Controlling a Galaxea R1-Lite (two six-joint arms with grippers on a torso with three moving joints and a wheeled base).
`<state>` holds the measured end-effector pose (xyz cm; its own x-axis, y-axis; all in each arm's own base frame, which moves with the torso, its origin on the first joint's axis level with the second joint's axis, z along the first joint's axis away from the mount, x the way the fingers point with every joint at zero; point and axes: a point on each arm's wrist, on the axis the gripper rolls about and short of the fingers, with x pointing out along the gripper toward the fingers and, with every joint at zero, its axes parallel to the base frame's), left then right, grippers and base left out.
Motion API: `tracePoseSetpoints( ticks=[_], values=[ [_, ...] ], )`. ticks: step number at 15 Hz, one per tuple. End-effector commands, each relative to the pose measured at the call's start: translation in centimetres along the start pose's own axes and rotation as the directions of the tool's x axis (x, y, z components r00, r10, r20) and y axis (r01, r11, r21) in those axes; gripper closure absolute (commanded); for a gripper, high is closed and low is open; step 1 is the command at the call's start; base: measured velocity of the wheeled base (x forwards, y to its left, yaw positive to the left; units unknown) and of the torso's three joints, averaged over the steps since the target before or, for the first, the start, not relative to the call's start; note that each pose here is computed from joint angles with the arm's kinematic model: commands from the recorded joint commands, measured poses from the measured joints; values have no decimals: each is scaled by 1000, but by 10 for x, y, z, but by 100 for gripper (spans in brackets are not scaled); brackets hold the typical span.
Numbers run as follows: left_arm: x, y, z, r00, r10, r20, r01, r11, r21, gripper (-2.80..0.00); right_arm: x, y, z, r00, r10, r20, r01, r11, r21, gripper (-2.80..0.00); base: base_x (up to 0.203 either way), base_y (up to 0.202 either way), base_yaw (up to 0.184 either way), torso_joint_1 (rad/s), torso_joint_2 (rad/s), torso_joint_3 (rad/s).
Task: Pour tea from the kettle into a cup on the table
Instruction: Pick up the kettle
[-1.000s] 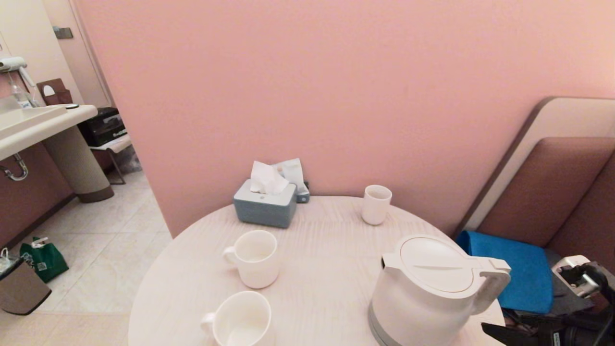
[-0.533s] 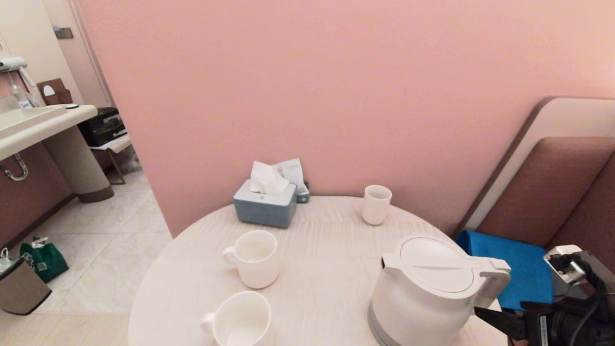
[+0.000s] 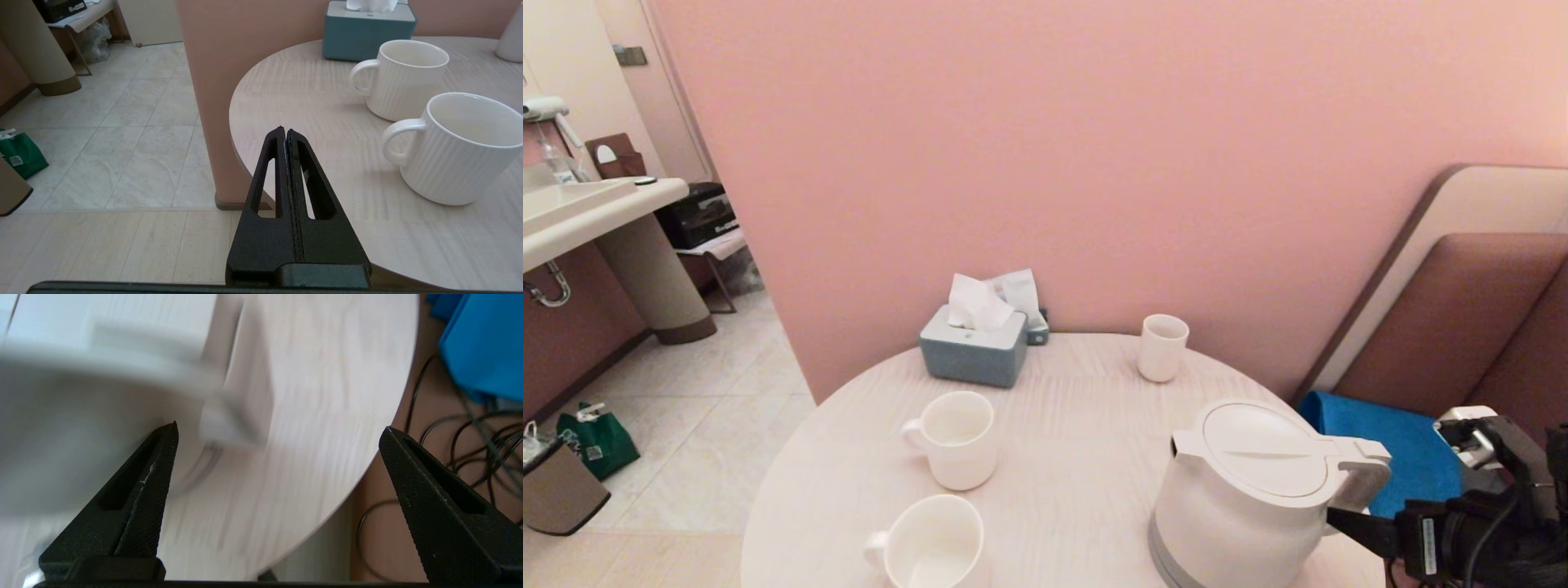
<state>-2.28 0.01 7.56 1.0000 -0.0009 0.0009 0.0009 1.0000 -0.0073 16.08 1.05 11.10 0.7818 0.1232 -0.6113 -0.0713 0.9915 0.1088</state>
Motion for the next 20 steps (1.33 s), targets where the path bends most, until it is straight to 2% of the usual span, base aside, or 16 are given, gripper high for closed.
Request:
tracePoseSetpoints(
  ticks=[1, 5, 8, 12, 18, 19, 20],
  values=[
    [0, 0, 0, 1000, 1, 1, -1, 1000, 0, 0, 13, -1, 1, 1000, -5, -26, 5, 1000, 3, -280, 0, 0, 0, 0, 0, 0],
    [0, 0, 0, 1000, 1, 0, -1, 1000, 0, 0, 30, -3, 6, 999, -43, 1, 43, 999, 1, -280, 0, 0, 0, 0, 0, 0],
    [0, 0, 0, 1000, 1, -1, -1, 1000, 0, 0, 36, -3, 6, 999, -43, -13, 43, 999, 5, -280, 0, 0, 0, 0, 0, 0],
    [0, 0, 0, 1000, 1, 1, -1, 1000, 0, 0, 48, -4, 10, 999, -42, 31, 42, 999, 4, -280, 0, 0, 0, 0, 0, 0],
    [0, 0, 0, 1000, 1, 0, -1, 1000, 0, 0, 46, -4, 9, 999, -42, 31, 42, 999, 23, -280, 0, 0, 0, 0, 0, 0],
    [0, 0, 0, 1000, 1, -1, -1, 1000, 0, 0, 46, -4, 9, 998, -42, 36, 41, 999, 23, 0, 0, 0, 0, 0, 0, 0],
    [0, 0, 0, 1000, 1, 1, -1, 1000, 0, 0, 44, -4, 10, 998, -41, 43, 40, 999, 25, 0, 0, 0, 0, 0, 0, 0]
  ],
)
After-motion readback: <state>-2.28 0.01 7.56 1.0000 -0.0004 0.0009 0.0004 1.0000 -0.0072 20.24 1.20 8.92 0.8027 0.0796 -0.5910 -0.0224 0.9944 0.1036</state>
